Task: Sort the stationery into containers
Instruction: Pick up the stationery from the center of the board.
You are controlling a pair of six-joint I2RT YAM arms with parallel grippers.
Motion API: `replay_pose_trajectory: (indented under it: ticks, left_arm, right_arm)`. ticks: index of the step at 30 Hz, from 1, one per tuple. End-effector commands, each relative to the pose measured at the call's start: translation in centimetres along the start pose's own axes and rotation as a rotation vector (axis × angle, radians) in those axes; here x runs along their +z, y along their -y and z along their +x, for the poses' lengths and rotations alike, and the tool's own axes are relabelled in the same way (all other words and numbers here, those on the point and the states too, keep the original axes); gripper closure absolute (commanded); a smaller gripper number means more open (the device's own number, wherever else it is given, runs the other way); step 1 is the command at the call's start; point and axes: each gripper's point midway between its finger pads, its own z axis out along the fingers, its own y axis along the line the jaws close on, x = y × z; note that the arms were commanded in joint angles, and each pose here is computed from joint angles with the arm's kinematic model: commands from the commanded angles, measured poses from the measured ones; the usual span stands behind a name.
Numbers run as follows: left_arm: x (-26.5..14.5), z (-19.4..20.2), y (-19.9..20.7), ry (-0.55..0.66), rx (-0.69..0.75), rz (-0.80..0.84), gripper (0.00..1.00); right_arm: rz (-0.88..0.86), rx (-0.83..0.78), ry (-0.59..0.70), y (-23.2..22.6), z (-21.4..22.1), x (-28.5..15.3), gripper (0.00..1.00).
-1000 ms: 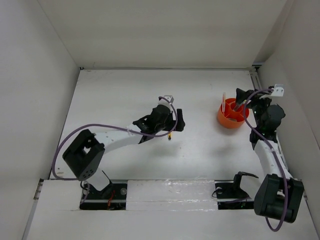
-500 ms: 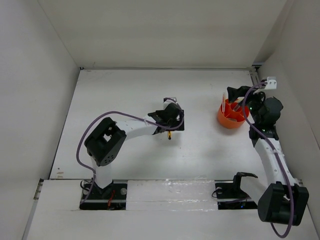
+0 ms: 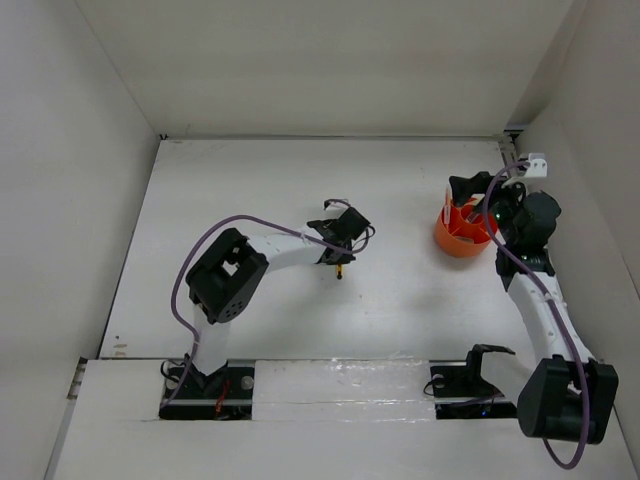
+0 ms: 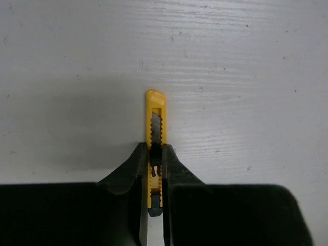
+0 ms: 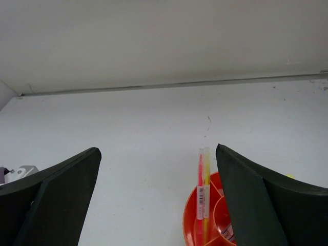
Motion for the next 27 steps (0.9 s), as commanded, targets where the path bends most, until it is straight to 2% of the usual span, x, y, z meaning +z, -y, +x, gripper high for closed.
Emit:
replay_pose_trajectory:
  ticks: [1,5,13,18,20,21,27]
  left_arm:
    - [-0.4,2.5,-0.6,-0.09,0.031,-0.022,1.0]
    - [-3.4,-0.3,1.9,0.018,0.077,0.094,1.0]
    - [-9.8,-6.6,5.5,0.31,0.123,0.381,1.0]
    - [-11.7,-7.9,6.0,0.375,0.138,0.432,1.0]
    - [-12.9,-8.4,6.6,0.404,0.126,0.485,1.0]
    - [-13.0,-8.2,6.4,0.409,0.124,0.489,1.0]
    - [-15.8,-9.0,7.2,0.458,0.122,0.59,1.0]
  right_arm:
    - [-0.072,0.002,0.045,-1.8,-2.4,0.6,0.0]
    - [-0.151,0.036,-0.002,-3.2,-1.4,1.2,0.0]
    - [-0.37,0.095,-0.159,-10.2,2.8,1.2,0.0]
    - [-0.513,0.213,-0.291,-13.1,7.8,-0.6,0.0]
    - [-0.63,0.236,-0.283,-15.2,8.0,-1.8,0.0]
    - [-0.644,0.261,-0.304,-15.3,9.1,-2.3,0.0]
    - [-0.776,0.329,-0.301,-18.4,9.0,-4.0,0.0]
